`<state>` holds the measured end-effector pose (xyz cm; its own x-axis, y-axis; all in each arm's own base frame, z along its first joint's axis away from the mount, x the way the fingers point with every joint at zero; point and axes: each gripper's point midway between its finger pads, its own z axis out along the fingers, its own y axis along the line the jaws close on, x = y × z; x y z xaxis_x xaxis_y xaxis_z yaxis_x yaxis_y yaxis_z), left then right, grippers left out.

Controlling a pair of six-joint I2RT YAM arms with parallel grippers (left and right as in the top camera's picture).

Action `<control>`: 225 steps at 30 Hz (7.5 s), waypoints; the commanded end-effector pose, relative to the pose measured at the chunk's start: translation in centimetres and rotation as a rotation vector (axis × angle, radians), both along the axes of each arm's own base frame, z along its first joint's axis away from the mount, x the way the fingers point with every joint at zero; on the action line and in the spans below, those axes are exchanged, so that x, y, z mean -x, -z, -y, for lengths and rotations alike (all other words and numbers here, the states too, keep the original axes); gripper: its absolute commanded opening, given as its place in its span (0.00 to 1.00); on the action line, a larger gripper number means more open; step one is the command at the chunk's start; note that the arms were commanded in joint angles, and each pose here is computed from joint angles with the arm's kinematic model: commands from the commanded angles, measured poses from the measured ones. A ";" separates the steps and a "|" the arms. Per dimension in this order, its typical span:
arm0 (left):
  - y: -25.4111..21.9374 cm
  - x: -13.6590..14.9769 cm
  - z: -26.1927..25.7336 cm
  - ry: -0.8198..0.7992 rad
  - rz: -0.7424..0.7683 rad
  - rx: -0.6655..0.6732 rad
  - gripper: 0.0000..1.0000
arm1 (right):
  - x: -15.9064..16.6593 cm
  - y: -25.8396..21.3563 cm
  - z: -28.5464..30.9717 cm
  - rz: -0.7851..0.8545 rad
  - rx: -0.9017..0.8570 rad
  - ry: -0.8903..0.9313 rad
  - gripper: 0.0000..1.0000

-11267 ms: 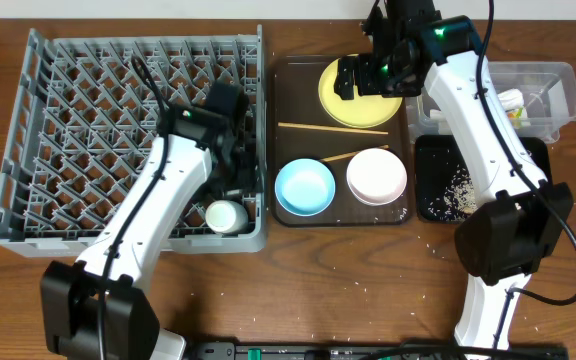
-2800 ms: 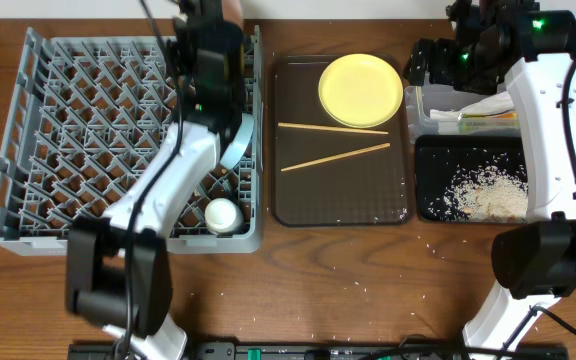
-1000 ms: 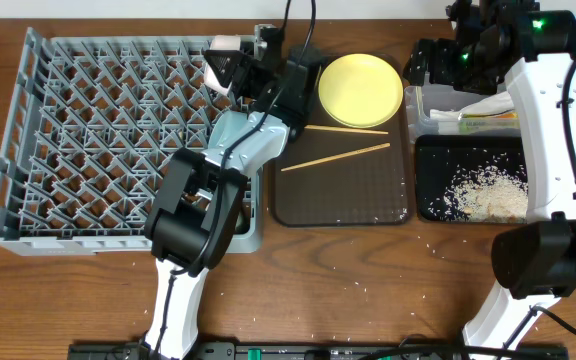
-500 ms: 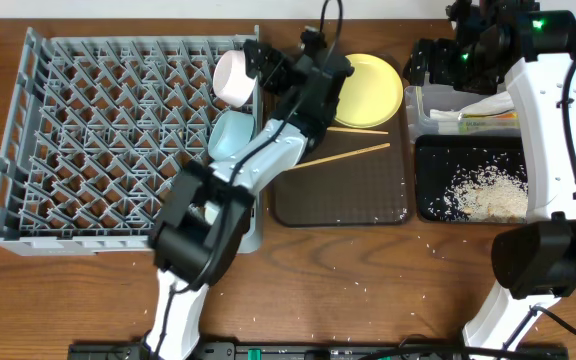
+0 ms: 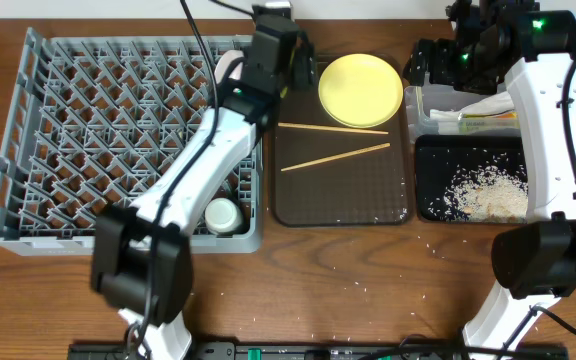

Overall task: Sort waste into correct bins and load items into the dishwasher
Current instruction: 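Reach the left gripper to the yellow plate's near edge, then grasp the yellow plate rim with the left gripper and tilt it up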

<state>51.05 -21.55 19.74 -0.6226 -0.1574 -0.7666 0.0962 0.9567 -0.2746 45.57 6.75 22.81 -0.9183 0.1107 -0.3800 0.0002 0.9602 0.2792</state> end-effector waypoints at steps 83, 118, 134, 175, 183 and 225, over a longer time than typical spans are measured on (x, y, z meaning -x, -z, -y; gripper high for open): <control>10.9 -0.9 4.6 -0.079 -0.236 -0.093 0.56 | 0.0 -0.3 -0.3 0.011 0.003 -0.018 0.99; 26.7 -4.9 3.7 -0.089 -0.192 -0.189 0.18 | 0.0 -0.3 -0.3 0.011 0.003 -0.018 0.99; 14.8 -4.9 3.7 -0.059 -0.117 -0.187 0.07 | 0.0 -0.3 -0.3 0.011 0.003 -0.017 0.99; 11.7 -0.5 0.3 0.018 -0.508 0.240 0.46 | 0.0 -0.3 -0.6 0.011 0.003 -0.023 0.99; 13.7 -0.4 1.4 0.058 -0.569 0.325 0.47 | 0.0 -0.3 -0.6 0.011 0.003 -0.023 0.99; 21.4 1.0 5.8 0.047 -0.676 0.357 0.47 | 0.0 -0.3 -0.6 0.011 0.003 -0.023 0.99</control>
<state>50.95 -27.87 2.11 -0.9446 -0.2750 -0.1791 -0.1071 0.7741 -0.6239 45.56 6.88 22.81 -0.9185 0.1079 -0.3804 -0.0029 0.9602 0.2794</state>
